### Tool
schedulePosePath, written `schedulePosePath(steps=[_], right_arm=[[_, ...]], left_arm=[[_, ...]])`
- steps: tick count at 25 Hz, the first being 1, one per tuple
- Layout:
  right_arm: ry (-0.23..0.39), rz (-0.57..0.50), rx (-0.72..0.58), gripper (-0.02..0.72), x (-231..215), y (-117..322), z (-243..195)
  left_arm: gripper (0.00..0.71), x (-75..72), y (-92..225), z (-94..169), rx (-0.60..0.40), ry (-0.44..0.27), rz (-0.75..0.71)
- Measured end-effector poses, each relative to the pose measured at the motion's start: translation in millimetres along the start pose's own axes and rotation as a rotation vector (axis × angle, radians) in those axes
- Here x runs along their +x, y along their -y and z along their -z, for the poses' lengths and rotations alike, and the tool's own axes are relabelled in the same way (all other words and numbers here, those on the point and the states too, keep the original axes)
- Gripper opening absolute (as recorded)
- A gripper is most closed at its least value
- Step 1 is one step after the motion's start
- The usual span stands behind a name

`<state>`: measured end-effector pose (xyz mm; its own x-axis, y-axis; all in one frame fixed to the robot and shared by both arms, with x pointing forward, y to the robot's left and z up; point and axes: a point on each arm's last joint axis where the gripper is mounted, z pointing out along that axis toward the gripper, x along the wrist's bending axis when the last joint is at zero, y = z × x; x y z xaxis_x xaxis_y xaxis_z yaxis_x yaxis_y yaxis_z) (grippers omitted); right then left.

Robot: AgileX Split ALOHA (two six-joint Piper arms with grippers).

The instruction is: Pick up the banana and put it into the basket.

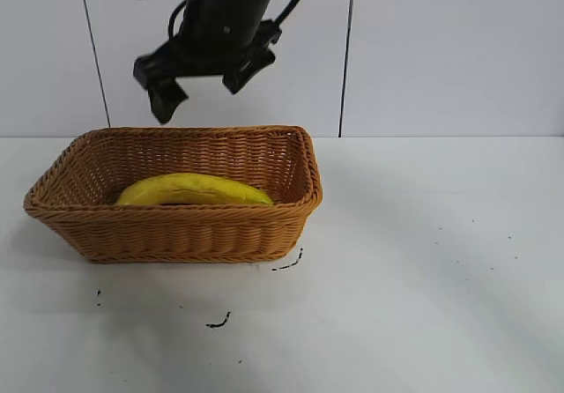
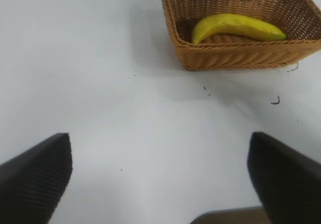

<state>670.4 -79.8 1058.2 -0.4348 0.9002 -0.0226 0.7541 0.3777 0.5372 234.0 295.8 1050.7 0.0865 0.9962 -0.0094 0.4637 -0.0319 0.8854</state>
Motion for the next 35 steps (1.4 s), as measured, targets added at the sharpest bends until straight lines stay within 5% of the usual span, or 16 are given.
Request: schedulePosePath(steps=[14, 26, 35], right_arm=[[0.204, -0.390, 0.163, 0.692, -200, 50, 17], [0.147, -0.416, 0.211, 0.692, -196, 60, 37], [0.123, -0.428, 0.246, 0.692, -148, 125, 126]], left_arm=[[0.690, 0.0, 0, 0, 0.000, 0.000, 0.000], [0.690, -0.1, 0, 0, 0.000, 0.001, 0.000], [0.690, -0.1, 0, 0, 0.000, 0.002, 0.001]])
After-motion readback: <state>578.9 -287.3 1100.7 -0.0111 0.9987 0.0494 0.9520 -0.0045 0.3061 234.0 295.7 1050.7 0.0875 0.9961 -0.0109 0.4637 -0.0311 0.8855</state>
